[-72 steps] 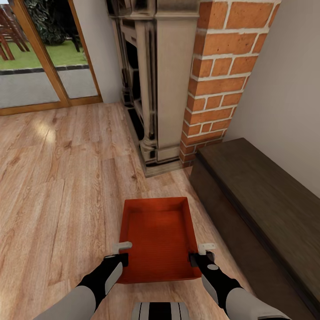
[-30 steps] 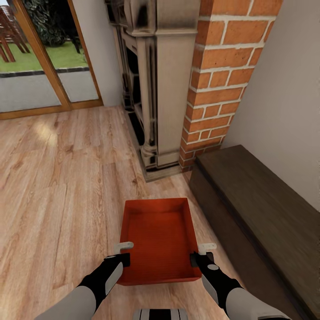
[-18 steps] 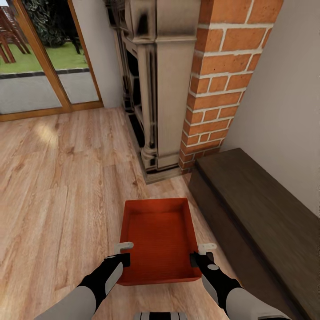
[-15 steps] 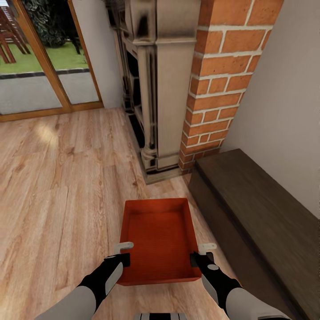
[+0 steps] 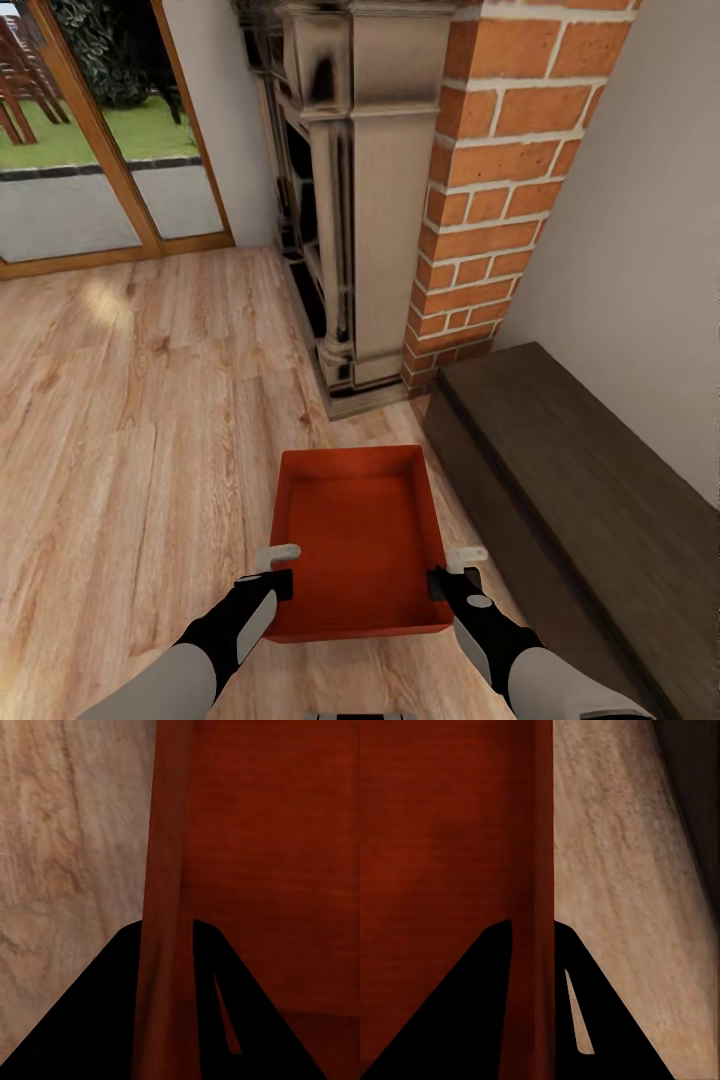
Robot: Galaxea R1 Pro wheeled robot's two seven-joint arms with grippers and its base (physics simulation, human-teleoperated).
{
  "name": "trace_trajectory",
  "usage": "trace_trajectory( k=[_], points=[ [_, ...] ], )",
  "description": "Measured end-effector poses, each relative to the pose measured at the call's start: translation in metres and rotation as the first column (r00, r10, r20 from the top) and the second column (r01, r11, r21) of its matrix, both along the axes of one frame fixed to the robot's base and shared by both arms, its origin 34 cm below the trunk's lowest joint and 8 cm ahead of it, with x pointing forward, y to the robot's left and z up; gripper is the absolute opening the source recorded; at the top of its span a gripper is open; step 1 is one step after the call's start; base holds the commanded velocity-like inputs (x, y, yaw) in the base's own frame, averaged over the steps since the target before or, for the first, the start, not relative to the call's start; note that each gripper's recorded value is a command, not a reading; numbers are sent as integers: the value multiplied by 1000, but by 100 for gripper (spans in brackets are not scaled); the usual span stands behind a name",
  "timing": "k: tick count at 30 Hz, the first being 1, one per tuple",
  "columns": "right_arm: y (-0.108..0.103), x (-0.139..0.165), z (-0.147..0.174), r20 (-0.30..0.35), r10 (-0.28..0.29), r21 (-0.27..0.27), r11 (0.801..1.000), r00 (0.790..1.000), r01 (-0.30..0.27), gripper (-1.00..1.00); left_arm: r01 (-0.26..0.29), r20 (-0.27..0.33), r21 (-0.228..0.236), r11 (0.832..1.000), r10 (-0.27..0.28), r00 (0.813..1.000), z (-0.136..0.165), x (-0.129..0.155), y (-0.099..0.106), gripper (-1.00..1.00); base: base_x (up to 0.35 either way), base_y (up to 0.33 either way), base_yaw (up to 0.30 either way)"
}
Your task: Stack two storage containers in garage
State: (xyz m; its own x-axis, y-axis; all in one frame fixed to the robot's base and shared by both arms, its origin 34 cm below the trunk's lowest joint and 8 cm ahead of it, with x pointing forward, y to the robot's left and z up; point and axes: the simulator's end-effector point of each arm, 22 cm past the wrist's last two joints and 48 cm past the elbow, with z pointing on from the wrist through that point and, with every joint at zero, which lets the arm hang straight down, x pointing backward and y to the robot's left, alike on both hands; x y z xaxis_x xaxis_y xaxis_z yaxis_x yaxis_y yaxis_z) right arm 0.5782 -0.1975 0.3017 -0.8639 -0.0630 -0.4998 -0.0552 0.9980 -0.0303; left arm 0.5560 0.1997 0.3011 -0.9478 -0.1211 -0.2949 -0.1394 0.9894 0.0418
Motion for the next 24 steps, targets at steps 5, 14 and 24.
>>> trace_trajectory(
  k=[5,14,24],
  points=[
    [0,2,10,0,0,0,1000,1000,0,-100,0,0,0,1000,0,1000,10,2,0,-100,0,0,0],
    [0,5,29,-1,1,0,1000,1000,-1,-100,-1,-1,0,1000,1,1000,29,4,0,-100,0,0,0],
    [0,8,49,-3,2,-1,1000,1000,-2,-100,-3,-3,-1,1000,3,1000,48,7,0,-100,0,0,0]
  ],
)
